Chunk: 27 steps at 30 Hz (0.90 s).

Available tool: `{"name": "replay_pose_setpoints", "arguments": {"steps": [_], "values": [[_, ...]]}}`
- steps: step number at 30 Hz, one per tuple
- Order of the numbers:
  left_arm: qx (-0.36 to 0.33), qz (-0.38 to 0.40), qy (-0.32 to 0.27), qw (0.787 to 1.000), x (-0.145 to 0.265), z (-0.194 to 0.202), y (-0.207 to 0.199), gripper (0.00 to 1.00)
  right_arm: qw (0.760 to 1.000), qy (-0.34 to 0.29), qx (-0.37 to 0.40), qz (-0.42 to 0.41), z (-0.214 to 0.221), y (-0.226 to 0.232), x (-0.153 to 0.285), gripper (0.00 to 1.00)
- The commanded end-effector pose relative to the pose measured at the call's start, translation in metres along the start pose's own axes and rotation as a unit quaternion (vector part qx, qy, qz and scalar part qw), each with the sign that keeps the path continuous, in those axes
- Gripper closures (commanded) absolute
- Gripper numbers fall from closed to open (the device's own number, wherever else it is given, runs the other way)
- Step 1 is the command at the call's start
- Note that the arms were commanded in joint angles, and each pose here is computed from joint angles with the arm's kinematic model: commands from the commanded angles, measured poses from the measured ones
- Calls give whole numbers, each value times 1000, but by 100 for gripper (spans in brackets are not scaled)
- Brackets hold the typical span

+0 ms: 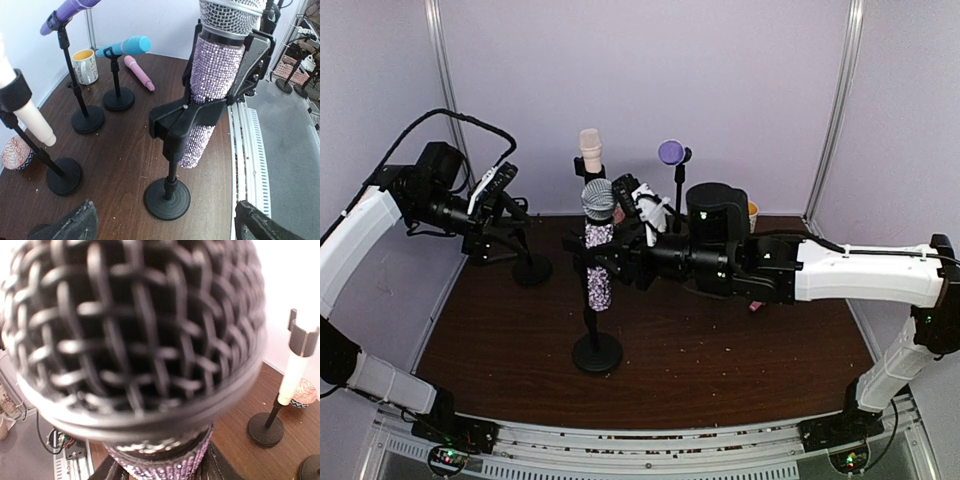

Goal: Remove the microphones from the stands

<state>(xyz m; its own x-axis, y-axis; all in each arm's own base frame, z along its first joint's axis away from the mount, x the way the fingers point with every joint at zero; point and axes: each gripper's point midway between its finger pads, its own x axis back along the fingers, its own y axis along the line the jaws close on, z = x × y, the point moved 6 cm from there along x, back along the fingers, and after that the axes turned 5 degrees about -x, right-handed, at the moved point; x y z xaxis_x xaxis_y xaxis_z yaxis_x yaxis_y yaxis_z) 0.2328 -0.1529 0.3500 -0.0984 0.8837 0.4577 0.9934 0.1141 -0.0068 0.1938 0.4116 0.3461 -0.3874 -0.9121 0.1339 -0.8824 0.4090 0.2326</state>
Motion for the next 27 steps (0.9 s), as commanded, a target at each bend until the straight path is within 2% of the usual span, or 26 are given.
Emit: {"name": "replay_pose_setpoints", "arguments": {"steps": [1, 6, 7, 9, 11, 13, 15, 18, 27], "values": [[-78, 37, -33, 996, -7, -16, -11, 2, 998, -12, 21, -56, -25, 21, 2, 80], [-106, 66, -13, 992, -22, -19, -14, 2, 998, 0, 21, -54, -15, 19, 1, 73], [-114, 67, -9, 991, -25, -21, -13, 2, 998, 1, 21, -52, -13, 18, 1, 66], [-124, 71, -6, 990, -30, -25, -10, 2, 999, 0, 19, -47, -11, 17, 1, 43], [-128, 82, -3, 988, -39, -29, -9, 2, 999, -6, 16, -37, -9, 14, 4, 27], [-136, 91, 0, 987, -46, -32, -10, 3, 999, -23, 13, -35, -14, 14, 9, 20], [-146, 97, 8, 985, -53, -32, -11, 6, 999, -40, 12, -34, -20, 14, 17, 20], [-159, 101, 20, 982, -61, -31, -10, 7, 998, -53, 11, -33, -26, 15, 25, 24], [-178, 116, 17, 977, -74, -39, -6, 15, 998, -44, 4, -44, -27, 17, 21, 47]]}}
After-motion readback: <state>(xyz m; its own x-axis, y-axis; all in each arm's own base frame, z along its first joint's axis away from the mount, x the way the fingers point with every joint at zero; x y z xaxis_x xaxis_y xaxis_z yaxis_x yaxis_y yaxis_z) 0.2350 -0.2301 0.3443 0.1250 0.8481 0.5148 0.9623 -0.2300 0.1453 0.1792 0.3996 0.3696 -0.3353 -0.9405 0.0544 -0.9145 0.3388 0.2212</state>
